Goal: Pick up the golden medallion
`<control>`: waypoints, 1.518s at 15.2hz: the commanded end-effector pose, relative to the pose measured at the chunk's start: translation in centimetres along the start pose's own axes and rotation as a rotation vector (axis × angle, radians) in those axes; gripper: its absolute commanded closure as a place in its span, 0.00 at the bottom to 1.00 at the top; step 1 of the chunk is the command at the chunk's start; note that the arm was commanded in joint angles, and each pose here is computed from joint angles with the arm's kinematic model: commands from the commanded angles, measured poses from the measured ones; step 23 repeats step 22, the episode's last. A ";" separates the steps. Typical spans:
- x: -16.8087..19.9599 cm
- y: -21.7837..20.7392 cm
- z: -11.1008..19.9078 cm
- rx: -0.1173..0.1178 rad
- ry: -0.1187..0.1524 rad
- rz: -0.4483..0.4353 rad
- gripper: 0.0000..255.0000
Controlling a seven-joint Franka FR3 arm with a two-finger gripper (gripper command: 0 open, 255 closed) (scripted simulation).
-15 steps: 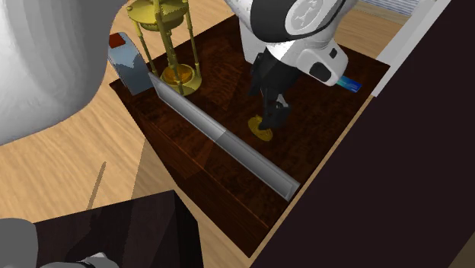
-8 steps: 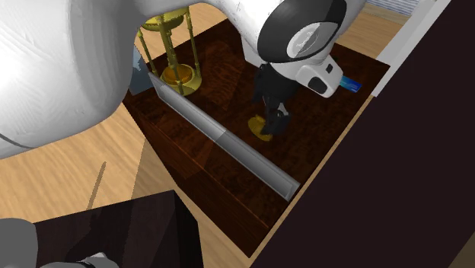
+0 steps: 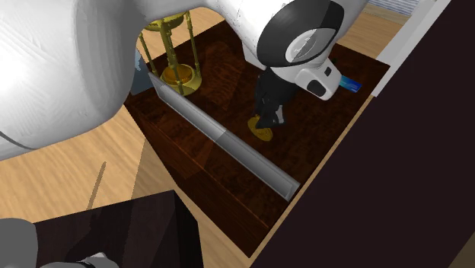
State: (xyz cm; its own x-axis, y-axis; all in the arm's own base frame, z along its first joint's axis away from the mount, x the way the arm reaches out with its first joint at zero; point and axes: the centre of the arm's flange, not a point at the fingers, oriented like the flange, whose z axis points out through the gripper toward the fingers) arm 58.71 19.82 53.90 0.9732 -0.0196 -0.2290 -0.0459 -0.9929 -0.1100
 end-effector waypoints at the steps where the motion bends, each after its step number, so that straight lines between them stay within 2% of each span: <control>1: 0.0 0.1 0.0 -0.001 -0.001 0.001 1.00; 5: 0.0 0.1 0.1 -0.001 -0.001 0.001 1.00; 20: -1.8 -0.8 -7.6 -0.001 -0.001 0.001 1.00; 23: -1.8 -0.8 -7.7 -0.001 -0.001 0.001 1.00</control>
